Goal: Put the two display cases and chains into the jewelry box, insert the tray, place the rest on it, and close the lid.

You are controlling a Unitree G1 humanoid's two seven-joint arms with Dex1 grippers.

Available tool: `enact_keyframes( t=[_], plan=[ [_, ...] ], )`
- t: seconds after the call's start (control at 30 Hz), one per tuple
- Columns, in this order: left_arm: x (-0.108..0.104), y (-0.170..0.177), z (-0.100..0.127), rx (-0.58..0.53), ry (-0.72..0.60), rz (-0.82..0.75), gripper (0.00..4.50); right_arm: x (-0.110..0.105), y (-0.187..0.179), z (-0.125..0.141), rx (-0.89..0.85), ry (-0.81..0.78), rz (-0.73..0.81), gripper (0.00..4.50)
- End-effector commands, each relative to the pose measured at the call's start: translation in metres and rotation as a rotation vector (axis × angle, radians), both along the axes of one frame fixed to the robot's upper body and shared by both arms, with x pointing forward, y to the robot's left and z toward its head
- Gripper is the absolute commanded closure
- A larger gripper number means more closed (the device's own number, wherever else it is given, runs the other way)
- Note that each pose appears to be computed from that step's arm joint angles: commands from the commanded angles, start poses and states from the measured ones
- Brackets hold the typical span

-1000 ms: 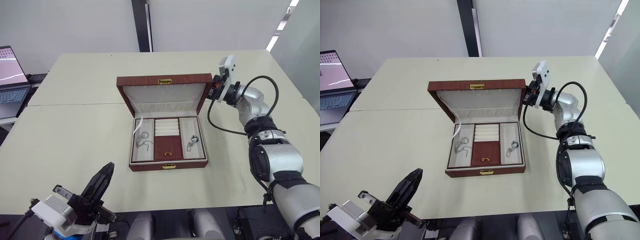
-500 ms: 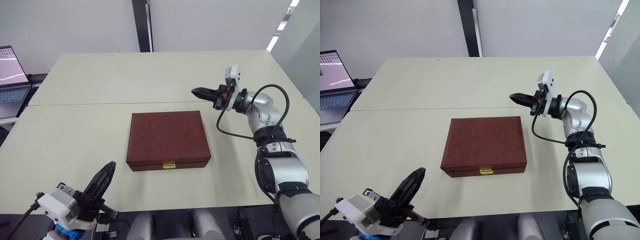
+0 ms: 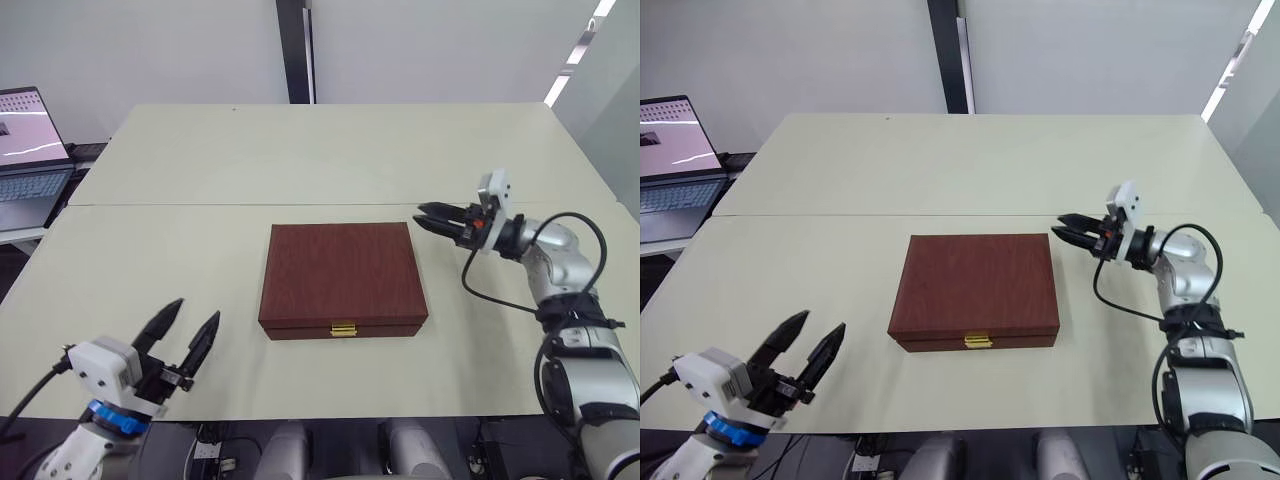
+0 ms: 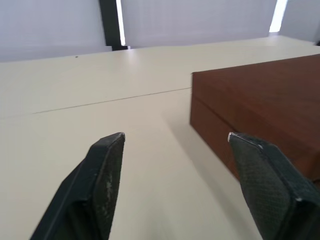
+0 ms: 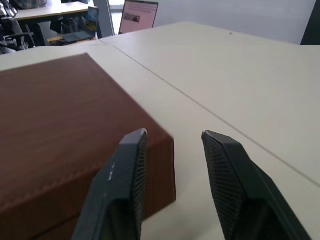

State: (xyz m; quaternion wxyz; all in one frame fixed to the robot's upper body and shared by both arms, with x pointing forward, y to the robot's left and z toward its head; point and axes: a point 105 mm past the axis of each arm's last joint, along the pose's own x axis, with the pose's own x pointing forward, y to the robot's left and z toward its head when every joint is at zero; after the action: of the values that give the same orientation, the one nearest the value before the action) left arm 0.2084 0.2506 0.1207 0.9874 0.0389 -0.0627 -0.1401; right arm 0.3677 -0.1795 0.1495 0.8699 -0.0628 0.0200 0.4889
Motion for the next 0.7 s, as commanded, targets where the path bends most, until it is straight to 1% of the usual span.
enact_keyframes(
  t=[0.03, 0.07, 0.1, 0.13, 0.2, 0.27, 0.33, 0.53, 0.6, 0.7],
  plan=[
    [0.010, 0.024, -0.006, 0.000, 0.041, 0.030, 0.06, -0.012, -0.021, 0.007, -0.002, -0.034, -0.052, 1.53],
    [0.012, 0.028, -0.009, -0.008, 0.066, 0.028, 0.00, -0.014, -0.024, 0.005, -0.004, -0.027, -0.062, 1.26],
    [0.017, 0.034, -0.013, 0.030, 0.091, 0.023, 0.00, -0.018, -0.028, 0.003, -0.007, -0.017, -0.075, 0.97],
    [0.022, 0.042, -0.017, 0.028, 0.135, 0.034, 0.00, -0.021, -0.032, 0.001, -0.001, -0.005, -0.089, 0.65],
    [0.034, 0.060, -0.019, 0.006, 0.191, 0.070, 0.00, -0.027, -0.042, -0.003, 0.002, 0.017, -0.125, 0.01],
    [0.045, 0.076, -0.013, -0.001, 0.197, 0.097, 0.00, -0.033, -0.057, -0.010, -0.025, 0.040, -0.175, 0.01],
    [0.050, 0.084, -0.009, -0.001, 0.186, 0.107, 0.00, -0.037, -0.067, -0.017, -0.048, 0.055, -0.203, 0.01],
    [0.048, 0.090, -0.008, 0.016, 0.197, 0.039, 0.00, -0.042, -0.090, -0.025, -0.084, 0.078, -0.274, 0.01],
    [0.047, 0.095, -0.008, 0.043, 0.216, 0.048, 0.00, -0.045, -0.096, -0.027, -0.096, 0.089, -0.287, 0.01],
    [0.049, 0.107, 0.000, 0.080, 0.233, 0.057, 0.00, -0.049, -0.105, -0.033, -0.129, 0.107, -0.305, 0.01]
  ],
)
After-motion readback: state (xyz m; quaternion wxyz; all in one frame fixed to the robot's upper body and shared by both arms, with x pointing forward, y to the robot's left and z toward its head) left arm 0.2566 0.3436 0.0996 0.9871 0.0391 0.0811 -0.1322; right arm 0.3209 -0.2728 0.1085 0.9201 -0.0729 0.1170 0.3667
